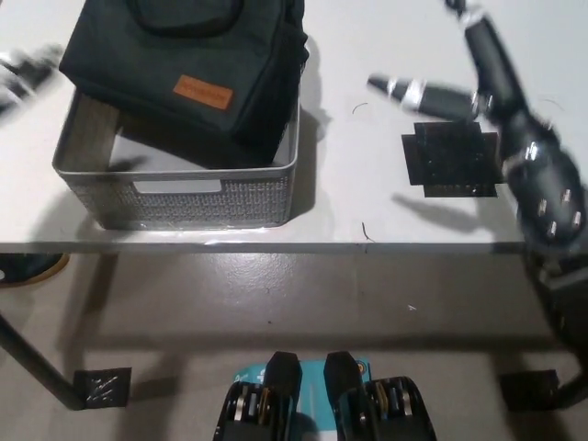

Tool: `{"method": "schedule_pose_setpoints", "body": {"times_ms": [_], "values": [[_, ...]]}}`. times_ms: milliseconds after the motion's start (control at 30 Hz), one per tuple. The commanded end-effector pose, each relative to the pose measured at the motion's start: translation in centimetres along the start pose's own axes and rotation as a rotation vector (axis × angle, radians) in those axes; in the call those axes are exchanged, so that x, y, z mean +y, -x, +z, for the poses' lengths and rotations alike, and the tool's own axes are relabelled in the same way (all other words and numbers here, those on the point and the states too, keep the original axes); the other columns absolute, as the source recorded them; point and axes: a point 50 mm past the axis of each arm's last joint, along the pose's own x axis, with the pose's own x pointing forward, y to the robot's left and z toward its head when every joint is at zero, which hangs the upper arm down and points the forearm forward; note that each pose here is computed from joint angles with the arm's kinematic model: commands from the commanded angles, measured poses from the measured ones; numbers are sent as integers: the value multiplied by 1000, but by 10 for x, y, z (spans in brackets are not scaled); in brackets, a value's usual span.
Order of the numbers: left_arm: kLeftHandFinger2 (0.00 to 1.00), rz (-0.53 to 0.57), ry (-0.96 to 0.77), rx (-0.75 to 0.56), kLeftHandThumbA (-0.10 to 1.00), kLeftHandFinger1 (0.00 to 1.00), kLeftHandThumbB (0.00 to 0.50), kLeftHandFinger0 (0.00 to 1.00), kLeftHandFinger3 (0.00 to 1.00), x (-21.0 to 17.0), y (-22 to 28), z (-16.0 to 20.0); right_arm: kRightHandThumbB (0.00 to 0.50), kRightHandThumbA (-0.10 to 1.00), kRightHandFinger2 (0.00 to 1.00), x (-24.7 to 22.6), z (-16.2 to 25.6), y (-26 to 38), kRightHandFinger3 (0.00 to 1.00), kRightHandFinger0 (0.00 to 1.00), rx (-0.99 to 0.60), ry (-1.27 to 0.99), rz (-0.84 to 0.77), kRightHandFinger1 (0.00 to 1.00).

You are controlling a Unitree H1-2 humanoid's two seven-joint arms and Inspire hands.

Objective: Use both hands to pick up a lunch bag on the right hand side and place it into a container on the left hand side

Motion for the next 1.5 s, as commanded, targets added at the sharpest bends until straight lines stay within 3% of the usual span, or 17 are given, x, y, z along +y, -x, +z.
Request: {"method": "schedule_pose_setpoints", "body": {"times_ms": [0,367,533,633,667,767,833,900,967,1167,1467], "values": [[1000,323,377,-667,1000,1000,284,1000,1000,-85,92,135,206,1000,1000,-7,109,127,1000,1000,-563,-352,-160,1000],[1000,283,480,-570,1000,1000,332,1000,1000,-157,136,123,255,1000,1000,14,88,218,1000,1000,-468,-417,-175,1000],[1000,294,581,-535,1000,1000,320,1000,1000,-180,144,113,265,1000,1000,40,68,241,1000,1000,-343,-508,-140,1000],[1000,244,596,-469,1000,1000,296,1000,1000,-197,150,101,228,1000,1000,63,50,252,1000,1000,-277,-540,-117,1000],[1000,223,598,-443,1000,1000,296,1000,1000,-205,150,96,245,1000,1000,75,42,256,1000,1000,-239,-564,-98,1000],[1000,173,595,-378,1000,1000,347,1000,1000,-231,140,75,234,1000,1000,108,16,267,1000,1000,-131,-569,-64,1000],[1000,161,570,-353,1000,1000,338,1000,1000,-242,135,61,226,1000,1000,122,4,269,1000,1000,-77,-580,-44,1000],[1000,153,561,-302,1000,1000,308,1000,1000,-259,126,39,172,1000,1000,140,-16,270,1000,1000,11,-585,-29,1000],[1000,159,540,-220,1000,1000,359,1000,1000,-275,120,13,178,1000,1000,157,-39,273,1000,1000,108,-613,-15,1000],[1000,142,570,-99,1000,1000,323,1000,1000,-299,117,-31,245,1000,1000,178,-74,273,1000,1000,253,-679,-42,1000],[1000,152,588,-100,1000,1000,311,1000,1000,-304,112,-31,243,1000,1000,183,-82,264,1000,1000,267,-706,-46,1000]]}}
